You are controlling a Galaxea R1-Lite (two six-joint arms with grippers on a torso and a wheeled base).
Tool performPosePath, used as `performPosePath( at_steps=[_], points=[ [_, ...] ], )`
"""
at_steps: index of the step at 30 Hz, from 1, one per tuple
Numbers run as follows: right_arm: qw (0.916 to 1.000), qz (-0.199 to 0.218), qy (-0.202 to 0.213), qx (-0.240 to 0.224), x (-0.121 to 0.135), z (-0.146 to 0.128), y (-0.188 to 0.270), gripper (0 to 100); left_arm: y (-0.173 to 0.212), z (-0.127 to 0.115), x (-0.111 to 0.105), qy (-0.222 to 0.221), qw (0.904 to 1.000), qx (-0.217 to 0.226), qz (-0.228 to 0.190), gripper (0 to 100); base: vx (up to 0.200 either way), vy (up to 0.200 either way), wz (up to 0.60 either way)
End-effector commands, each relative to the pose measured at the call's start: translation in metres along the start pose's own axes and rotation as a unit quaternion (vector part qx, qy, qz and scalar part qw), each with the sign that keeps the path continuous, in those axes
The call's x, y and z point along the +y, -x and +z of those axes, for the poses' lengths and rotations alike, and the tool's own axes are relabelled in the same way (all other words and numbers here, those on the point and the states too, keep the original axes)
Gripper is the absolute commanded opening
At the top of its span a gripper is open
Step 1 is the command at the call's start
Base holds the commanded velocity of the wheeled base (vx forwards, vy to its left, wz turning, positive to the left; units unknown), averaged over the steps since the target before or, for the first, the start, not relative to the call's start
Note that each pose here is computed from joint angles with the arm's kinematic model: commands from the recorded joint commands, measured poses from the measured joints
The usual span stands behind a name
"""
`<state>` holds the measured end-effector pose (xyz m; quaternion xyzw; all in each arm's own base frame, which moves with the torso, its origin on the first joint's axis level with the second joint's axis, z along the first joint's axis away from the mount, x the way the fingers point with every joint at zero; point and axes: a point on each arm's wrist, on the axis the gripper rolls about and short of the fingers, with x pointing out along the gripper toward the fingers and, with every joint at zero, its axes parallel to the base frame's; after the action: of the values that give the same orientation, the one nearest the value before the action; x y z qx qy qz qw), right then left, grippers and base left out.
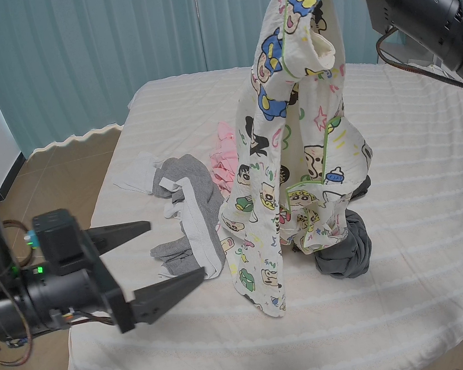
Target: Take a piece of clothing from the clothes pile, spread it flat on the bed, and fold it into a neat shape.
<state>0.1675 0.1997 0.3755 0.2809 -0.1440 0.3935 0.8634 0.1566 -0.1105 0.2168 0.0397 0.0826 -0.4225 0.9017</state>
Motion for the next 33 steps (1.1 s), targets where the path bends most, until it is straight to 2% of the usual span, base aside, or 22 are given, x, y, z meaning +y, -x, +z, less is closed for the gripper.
performPosePath(
  at_steps=[1, 3, 7, 10, 13, 15, 19, 24, 29, 31, 33],
  points=[
    [1.0, 0.004, -0.003, -0.005, 0.001, -0.002, -0.006, 0, -0.068, -0.017, -0.03, 0.022, 0.9975, 0.042, -0.051, 100, 0.0, 0.0, 0.0],
    [1.0, 0.003, -0.003, -0.004, 0.001, -0.002, -0.004, 0, -0.081, -0.019, -0.041, 0.021, 0.9973, 0.052, -0.047, 100, 0.0, 0.0, 0.0],
    [0.9999, -0.007, -0.003, -0.009, 0.001, -0.001, -0.004, 0, -0.108, -0.019, -0.055, 0.015, 0.9981, 0.058, -0.013, 100, 0.0, 0.0, 0.0],
    [0.9999, -0.012, -0.003, -0.012, 0.001, 0.0, -0.005, 0, -0.113, -0.011, -0.07, 0.04, 0.9982, 0.043, -0.005, 100, 0.0, 0.0, 0.0],
    [0.9998, -0.012, -0.004, -0.012, 0.001, 0.0, -0.005, 0, -0.118, -0.01, -0.074, 0.046, 0.9981, 0.041, 0.009, 100, 0.0, 0.0, 0.0],
    [0.9998, -0.012, -0.005, -0.012, 0.001, 0.0, -0.005, 0, -0.129, -0.011, -0.074, 0.042, 0.9971, 0.041, 0.048, 100, 0.0, 0.0, 0.0],
    [0.9998, -0.011, -0.006, -0.015, 0.002, 0.001, -0.005, 0, -0.14, -0.011, -0.074, 0.041, 0.9954, 0.039, 0.078, 100, 0.0, 0.0, 0.0],
    [0.9998, -0.012, -0.006, -0.017, 0.002, 0.004, -0.001, 0, -0.174, -0.013, -0.071, 0.034, 0.9829, 0.034, 0.178, 100, 0.0, 0.0, 0.0],
    [0.9997, -0.01, -0.006, -0.022, 0.003, 0.008, 0.001, 0, -0.187, -0.024, -0.066, 0.001, 0.9696, 0.055, 0.239, 100, 0.0, 0.0, 0.0],
    [0.9996, -0.008, -0.007, -0.025, 0.004, 0.011, 0.003, 0, -0.194, -0.03, -0.056, -0.019, 0.9564, 0.067, 0.284, 100, 0.0, 0.0, 0.0],
    [0.9996, -0.006, -0.008, -0.028, 0.005, 0.014, 0.004, 0, -0.2, -0.033, -0.05, -0.02, 0.9504, 0.07, 0.302, 100, 0.0, 0.0, 0.0]
  ],
)
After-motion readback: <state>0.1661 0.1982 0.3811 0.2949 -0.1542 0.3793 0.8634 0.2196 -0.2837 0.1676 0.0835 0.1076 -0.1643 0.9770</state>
